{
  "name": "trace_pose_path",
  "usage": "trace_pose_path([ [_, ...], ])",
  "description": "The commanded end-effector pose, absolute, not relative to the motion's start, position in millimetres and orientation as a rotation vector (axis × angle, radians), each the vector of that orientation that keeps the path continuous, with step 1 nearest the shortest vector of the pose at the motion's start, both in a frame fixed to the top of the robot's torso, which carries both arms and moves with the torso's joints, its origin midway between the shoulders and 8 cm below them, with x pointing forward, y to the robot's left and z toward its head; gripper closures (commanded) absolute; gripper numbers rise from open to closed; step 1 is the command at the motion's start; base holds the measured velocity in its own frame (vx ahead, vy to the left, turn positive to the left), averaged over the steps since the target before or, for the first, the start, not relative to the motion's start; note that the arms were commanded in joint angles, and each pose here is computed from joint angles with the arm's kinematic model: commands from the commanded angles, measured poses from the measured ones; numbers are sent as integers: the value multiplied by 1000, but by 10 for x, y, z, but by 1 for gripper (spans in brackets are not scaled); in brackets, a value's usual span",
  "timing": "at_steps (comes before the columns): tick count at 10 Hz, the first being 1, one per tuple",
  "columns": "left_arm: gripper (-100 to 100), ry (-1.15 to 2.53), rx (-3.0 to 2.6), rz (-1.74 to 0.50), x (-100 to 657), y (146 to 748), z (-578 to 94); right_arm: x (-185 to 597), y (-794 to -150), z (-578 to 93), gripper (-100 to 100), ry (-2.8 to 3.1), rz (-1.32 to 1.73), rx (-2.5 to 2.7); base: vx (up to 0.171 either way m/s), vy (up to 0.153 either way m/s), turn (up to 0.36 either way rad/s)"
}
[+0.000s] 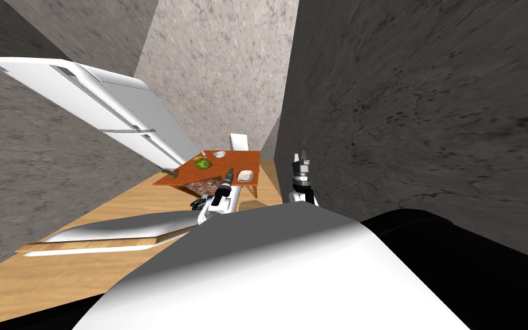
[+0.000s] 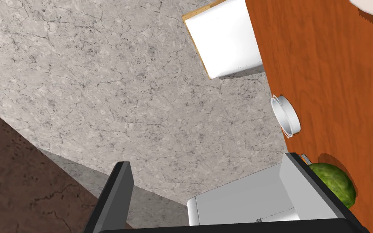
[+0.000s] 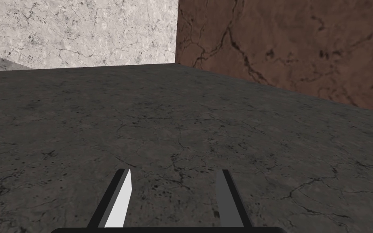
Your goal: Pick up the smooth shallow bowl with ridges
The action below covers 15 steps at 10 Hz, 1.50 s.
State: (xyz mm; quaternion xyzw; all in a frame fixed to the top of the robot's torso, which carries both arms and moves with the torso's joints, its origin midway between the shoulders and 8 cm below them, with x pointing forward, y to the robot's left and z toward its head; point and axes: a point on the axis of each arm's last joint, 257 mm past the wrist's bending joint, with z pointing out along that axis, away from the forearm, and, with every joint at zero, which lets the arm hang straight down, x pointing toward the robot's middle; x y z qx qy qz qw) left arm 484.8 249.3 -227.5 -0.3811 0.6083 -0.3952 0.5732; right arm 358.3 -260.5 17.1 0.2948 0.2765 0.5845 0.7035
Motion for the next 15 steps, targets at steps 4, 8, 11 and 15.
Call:
trace_pose_path([
  [4,-100,1545,-1002,-840,4934,2627,-2866,3583,-2605,171,0,615,1300,656,-13,-10,-4],
  [8,-100,1646,-1108,-755,4929,2740,-3394,3583,-2605,171,0,615,1300,656,6,-7,0],
  [11,-100,1721,-1209,-681,4868,2844,-3826,3583,-2605,170,0,615,1300,656,41,-5,8],
  [15,-100,1786,-1335,-611,4743,2907,-4277,3583,-2606,170,0,615,1300,656,77,1,13],
])
